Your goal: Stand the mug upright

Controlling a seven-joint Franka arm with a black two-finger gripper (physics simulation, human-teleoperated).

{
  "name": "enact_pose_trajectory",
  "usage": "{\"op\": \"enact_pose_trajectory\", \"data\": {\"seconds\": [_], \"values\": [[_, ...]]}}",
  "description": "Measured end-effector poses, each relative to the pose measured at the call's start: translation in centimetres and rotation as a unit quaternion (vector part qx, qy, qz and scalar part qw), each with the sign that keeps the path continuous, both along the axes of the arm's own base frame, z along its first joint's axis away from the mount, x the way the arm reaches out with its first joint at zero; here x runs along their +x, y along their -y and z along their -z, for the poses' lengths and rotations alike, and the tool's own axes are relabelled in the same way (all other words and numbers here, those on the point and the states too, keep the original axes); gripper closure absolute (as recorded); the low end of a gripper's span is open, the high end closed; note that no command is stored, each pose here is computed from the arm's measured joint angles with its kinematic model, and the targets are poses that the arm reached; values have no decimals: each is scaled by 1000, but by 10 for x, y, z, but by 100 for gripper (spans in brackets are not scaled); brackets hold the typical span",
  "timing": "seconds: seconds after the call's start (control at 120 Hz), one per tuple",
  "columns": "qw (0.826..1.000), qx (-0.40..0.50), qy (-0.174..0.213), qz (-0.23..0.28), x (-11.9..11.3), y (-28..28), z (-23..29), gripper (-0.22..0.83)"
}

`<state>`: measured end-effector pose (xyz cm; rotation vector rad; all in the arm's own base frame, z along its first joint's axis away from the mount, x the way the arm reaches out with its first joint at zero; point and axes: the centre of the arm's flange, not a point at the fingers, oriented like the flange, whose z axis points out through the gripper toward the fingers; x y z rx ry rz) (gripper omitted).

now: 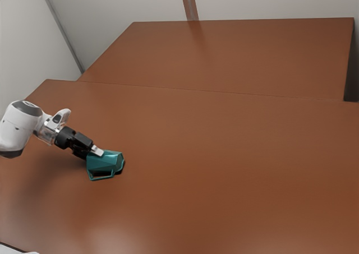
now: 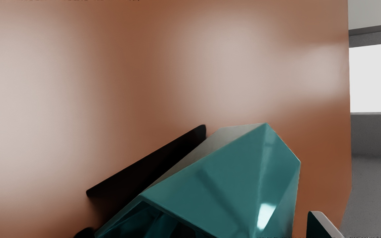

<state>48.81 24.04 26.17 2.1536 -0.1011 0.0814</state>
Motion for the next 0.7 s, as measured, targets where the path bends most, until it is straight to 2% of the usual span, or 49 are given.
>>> {"op": "enact_pose_trajectory", "data": {"seconds": [0.1, 0.233, 0.367, 0.533, 0.7], "values": [[1000, -4, 6, 6, 0, 1, -4, 41], [1000, -8, 14, 10, -1, -2, -9, 49], [1000, -13, 18, 17, 0, 0, -11, 63], [999, -11, 27, 23, 1, 2, -18, 69], [998, 8, 56, 39, 8, 12, -52, 76]]}}
